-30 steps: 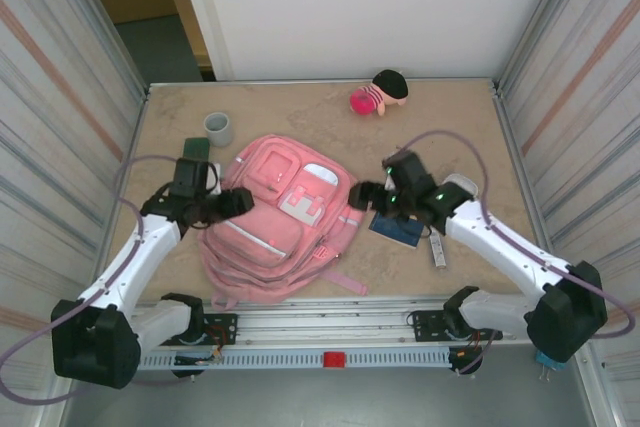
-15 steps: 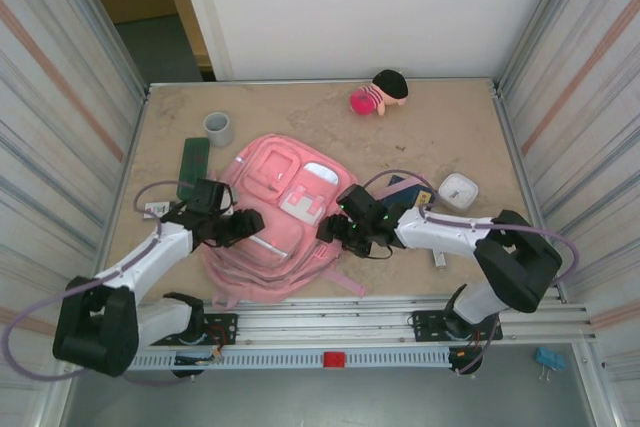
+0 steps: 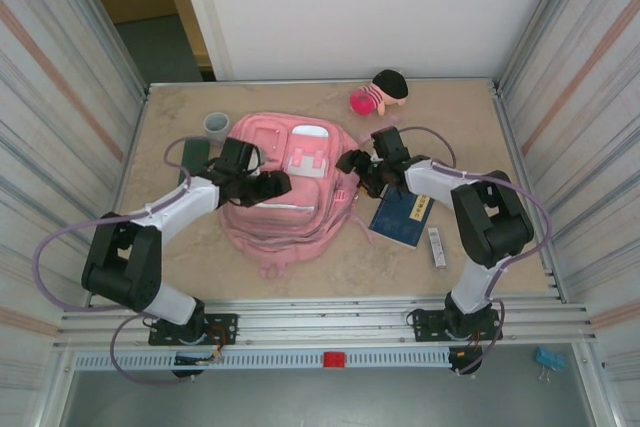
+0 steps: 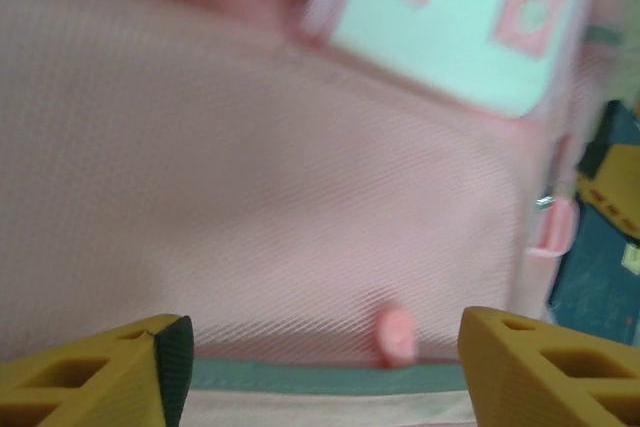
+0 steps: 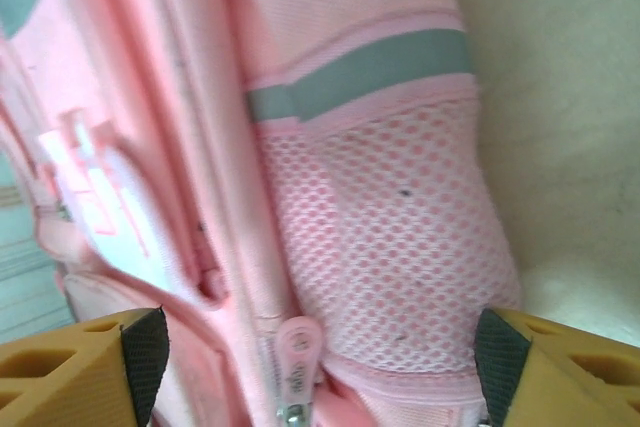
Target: Pack books, pencil case, and school supplies into a backpack
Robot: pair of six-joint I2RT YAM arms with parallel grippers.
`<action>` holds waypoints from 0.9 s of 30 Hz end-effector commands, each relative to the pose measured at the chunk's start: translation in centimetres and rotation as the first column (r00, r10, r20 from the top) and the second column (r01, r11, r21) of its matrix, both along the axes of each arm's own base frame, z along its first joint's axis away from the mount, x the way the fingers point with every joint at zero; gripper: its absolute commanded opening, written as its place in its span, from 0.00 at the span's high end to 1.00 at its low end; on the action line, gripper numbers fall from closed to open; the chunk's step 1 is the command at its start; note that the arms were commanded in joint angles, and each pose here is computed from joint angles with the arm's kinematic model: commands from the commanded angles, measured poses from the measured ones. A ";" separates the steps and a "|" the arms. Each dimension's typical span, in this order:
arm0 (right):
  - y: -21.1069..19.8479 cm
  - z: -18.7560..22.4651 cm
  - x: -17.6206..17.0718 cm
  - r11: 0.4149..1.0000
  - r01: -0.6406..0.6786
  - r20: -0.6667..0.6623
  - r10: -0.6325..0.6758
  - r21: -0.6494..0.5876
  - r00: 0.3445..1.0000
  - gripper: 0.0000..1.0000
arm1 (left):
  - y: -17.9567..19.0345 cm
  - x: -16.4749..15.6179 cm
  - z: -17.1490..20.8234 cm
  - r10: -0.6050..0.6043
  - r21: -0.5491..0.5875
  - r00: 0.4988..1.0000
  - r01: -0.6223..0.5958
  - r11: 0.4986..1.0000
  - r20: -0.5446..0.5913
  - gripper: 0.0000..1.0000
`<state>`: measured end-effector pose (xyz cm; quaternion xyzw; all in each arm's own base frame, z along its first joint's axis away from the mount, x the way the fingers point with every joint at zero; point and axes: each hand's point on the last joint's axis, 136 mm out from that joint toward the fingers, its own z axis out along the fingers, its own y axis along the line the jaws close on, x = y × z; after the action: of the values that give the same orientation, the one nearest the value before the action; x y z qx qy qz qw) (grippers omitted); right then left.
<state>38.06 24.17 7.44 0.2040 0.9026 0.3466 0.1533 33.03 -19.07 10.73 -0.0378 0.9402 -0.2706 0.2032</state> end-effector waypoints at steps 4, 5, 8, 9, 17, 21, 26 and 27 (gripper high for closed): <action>-1.9 6.3 -2.2 0.996 -0.016 0.178 0.032 -0.086 0.983 0.14 | -0.5 0.2 9.3 -0.268 0.141 0.906 0.234 0.962 0.328 0.23; -2.3 7.2 -2.9 0.994 -0.009 0.206 0.031 -0.106 0.978 0.14 | -0.6 -0.4 10.1 -0.334 0.183 0.868 0.285 0.941 0.367 0.24; -2.7 9.7 -5.3 0.991 -0.018 0.286 0.056 -0.133 0.957 0.14 | -1.0 -2.8 11.2 -0.540 0.316 0.717 0.439 0.841 0.441 0.28; -2.6 10.3 -6.1 0.990 -0.022 0.310 0.064 -0.137 0.949 0.14 | -1.1 -3.6 11.2 -0.596 0.359 0.664 0.477 0.802 0.451 0.29; -1.9 12.5 -11.5 0.993 -0.055 0.422 0.095 -0.106 0.902 0.13 | -2.4 -8.6 8.2 -0.860 0.565 0.240 0.670 0.482 0.449 0.30; -1.7 12.2 -12.1 0.990 -0.074 0.435 0.119 -0.119 0.893 0.13 | -2.8 -8.6 6.1 -0.917 0.626 0.128 0.694 0.354 0.377 0.29; -1.6 11.6 -11.8 0.988 -0.077 0.438 0.129 -0.135 0.889 0.12 | -3.5 -7.7 3.1 -0.961 0.680 0.048 0.698 0.226 0.271 0.21; -1.6 11.5 -11.7 0.987 -0.076 0.439 0.131 -0.140 0.889 0.12 | -3.7 -7.7 2.5 -0.967 0.682 0.032 0.703 0.201 0.251 0.21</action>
<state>26.03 22.74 18.99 0.0696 0.8734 0.3489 0.3325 24.87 -22.37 13.83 0.6219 0.6961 -0.1753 0.3128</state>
